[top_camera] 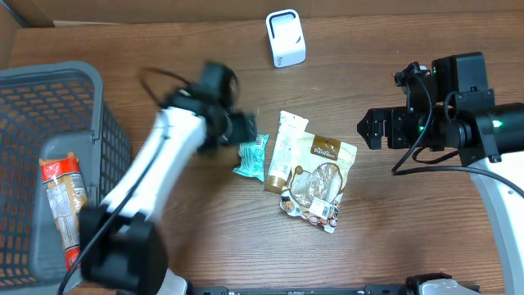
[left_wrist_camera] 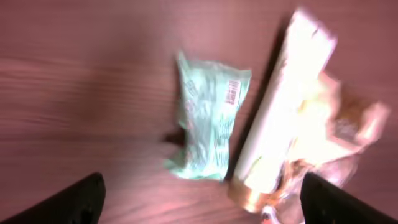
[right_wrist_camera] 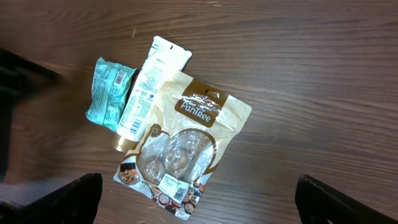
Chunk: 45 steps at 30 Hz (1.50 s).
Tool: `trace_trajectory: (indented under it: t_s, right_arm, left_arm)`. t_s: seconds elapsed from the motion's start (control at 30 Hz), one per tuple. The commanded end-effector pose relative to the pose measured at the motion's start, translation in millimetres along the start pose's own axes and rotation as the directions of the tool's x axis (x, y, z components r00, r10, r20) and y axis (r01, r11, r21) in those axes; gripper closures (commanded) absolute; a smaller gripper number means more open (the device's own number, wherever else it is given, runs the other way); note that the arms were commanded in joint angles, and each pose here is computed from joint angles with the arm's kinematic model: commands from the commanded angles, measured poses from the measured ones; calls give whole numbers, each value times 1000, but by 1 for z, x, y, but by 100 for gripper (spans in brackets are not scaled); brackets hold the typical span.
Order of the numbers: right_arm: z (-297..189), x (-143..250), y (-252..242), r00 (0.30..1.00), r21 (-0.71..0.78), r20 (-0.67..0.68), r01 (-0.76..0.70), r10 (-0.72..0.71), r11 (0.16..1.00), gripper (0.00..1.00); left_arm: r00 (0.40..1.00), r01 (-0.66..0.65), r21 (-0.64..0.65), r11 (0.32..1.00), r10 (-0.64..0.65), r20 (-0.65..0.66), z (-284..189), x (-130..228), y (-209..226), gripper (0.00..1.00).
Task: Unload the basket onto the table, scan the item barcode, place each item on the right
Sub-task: 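Carry the wipes pack out and set it left of the tube, then grasp the red-capped bread bag in the basket with the left gripper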
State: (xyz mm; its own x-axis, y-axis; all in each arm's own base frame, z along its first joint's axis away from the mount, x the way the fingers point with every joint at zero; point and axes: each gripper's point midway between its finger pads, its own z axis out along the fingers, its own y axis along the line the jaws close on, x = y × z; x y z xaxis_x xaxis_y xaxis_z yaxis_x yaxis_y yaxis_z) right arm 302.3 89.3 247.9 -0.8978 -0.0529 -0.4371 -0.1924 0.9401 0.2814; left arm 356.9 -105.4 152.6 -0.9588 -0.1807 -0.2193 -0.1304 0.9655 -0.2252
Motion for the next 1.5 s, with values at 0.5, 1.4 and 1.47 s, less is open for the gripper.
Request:
trace_trajectory:
  t_s: [0.5,1.4,1.47]
  right_arm:
    - [-3,-2,4,1000,-10,8,12,-12,1000,0]
    - [-3,-5,4,1000,-10,21,16,-16,1000,0]
    - [-3,-6,4,1000,-10,22,17,-17,1000,0]
  left_arm:
    - [685,693,-218,688,-533,496,-209,30,269,5]
    - [876,424,-523,740,-482,27,-4,100,405,5]
    - [868,411,-533,740,-496,-19,5,109,406,7]
